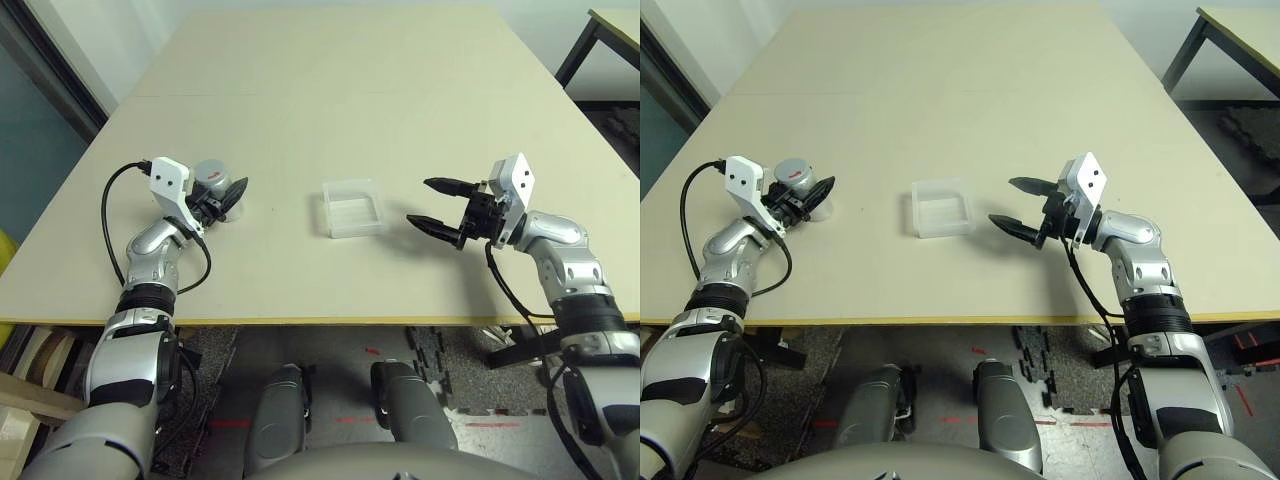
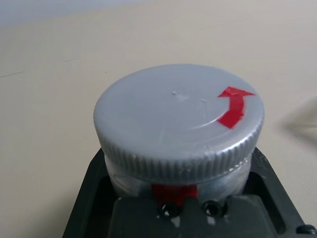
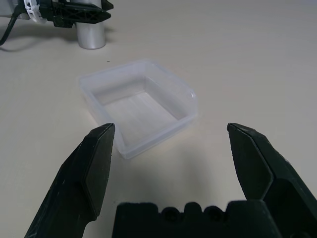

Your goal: Pour the medicine from the bottle into the box.

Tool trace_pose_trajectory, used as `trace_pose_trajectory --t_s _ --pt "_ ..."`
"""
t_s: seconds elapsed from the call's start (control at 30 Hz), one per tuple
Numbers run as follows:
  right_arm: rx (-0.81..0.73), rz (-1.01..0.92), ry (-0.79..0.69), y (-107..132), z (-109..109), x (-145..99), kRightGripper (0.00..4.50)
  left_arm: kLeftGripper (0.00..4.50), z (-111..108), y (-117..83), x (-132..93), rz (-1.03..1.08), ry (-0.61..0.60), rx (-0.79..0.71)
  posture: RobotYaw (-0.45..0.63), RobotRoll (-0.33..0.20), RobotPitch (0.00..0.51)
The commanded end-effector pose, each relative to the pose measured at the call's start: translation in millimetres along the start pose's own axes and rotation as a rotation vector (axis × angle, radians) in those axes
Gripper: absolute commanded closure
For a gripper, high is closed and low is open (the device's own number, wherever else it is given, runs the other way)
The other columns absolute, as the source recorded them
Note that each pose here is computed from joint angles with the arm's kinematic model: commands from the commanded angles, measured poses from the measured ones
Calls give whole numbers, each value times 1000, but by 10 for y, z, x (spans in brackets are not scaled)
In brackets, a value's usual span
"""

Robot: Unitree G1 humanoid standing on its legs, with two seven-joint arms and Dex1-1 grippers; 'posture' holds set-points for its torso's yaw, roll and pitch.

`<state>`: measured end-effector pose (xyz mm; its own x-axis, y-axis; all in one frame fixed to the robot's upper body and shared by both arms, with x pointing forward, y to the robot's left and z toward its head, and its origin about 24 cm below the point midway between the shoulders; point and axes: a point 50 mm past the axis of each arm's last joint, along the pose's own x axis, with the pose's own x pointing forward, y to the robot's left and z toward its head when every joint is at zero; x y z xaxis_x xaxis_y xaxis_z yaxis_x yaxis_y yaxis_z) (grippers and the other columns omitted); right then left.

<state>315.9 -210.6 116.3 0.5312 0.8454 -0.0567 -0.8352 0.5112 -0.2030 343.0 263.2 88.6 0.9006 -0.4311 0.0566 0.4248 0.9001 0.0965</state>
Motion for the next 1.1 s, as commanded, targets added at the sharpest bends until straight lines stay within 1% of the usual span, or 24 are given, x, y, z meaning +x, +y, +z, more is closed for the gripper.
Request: trace_pose_trajectory --t_s 0.03,0.23,0.5,0.63,0.73,0.9,1.1 --pt "4 -11 -2 3 1 -35 0 1815 -47 32 -58 -9 40 -7 -185 0 117" --pt "8 -6 -10 -5 28 -19 0 1815 -11 -93 -23 -154 48 -64 -178 0 115" --pt "17 33 -34 -17 114 86 0 1815 200 -371 127 -352 29 -111 -166 0 114" --pt "36 94 -63 -21 261 207 0 1815 311 -540 220 -456 37 -147 -170 0 106" --pt "47 146 -75 -7 368 299 0 1815 345 -635 268 -511 56 -163 -173 0 103" --pt "65 223 -78 19 523 444 0 1815 376 -740 356 -567 81 -192 -184 0 94" --pt "82 295 -64 55 645 575 0 1815 412 -845 463 -620 102 -218 -187 0 85"
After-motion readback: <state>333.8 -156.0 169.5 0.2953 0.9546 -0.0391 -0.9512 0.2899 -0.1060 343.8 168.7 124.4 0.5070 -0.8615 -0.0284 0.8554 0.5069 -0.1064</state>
